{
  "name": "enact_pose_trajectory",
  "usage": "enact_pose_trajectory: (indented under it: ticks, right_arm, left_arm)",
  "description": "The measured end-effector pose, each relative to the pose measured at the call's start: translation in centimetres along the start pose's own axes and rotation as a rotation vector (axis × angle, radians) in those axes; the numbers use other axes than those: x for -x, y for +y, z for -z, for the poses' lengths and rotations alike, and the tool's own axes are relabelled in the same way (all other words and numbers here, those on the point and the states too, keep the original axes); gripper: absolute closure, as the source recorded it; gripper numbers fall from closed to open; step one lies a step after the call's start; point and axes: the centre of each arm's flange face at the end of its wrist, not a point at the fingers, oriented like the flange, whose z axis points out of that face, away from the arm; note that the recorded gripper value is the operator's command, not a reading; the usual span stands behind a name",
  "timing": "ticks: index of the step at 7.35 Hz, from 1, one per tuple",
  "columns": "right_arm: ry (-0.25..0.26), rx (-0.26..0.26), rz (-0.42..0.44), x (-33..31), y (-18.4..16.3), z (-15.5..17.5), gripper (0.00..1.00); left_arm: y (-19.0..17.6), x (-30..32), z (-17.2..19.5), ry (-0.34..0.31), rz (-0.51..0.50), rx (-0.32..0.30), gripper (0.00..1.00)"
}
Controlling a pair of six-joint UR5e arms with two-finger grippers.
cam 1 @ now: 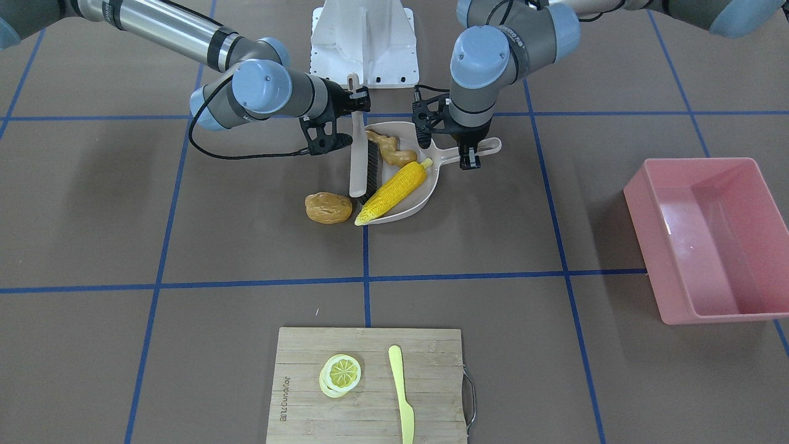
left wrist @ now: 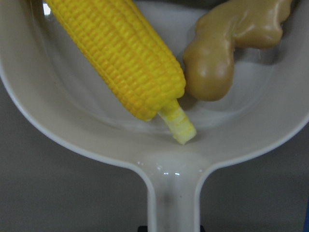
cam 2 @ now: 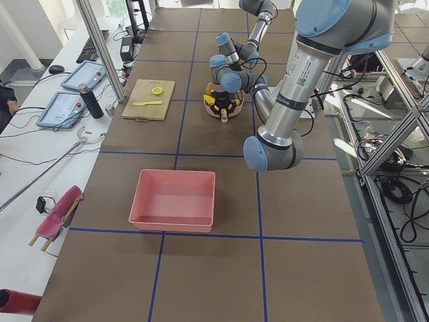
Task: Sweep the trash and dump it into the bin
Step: 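Lift the brush back behind the potato with the right gripper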
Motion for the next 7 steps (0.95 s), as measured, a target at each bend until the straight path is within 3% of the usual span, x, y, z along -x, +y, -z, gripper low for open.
enact_pose_trajectory:
  ticks: [2, 4, 6, 7]
  right_arm:
    - [-0.017, -0.010, -0.021, -2.0, 0.0, 4.5, 1.00]
    - [-0.041, -0.035, -0.019, -4.0, -2.0, 11.3, 1.00]
    - [-0.040, -0.069, 0.054, -8.1, -4.0, 16.9, 1.00]
    - [-0.032, -0.065, 0.101, -10.4, -5.0, 18.1, 1.00]
  left_arm:
    - [0.1, 0.1, -0.1, -0.009, 0.021, -0.014, 1.00]
    - [0.2, 0.1, -0.1, -0.021, 0.049, -0.026, 1.00]
    - [0.2, 0.2, -0.1, -0.026, 0.077, -0.033, 1.00]
    - [0.2, 0.3, -0.2, -0.028, 0.087, -0.038, 1.00]
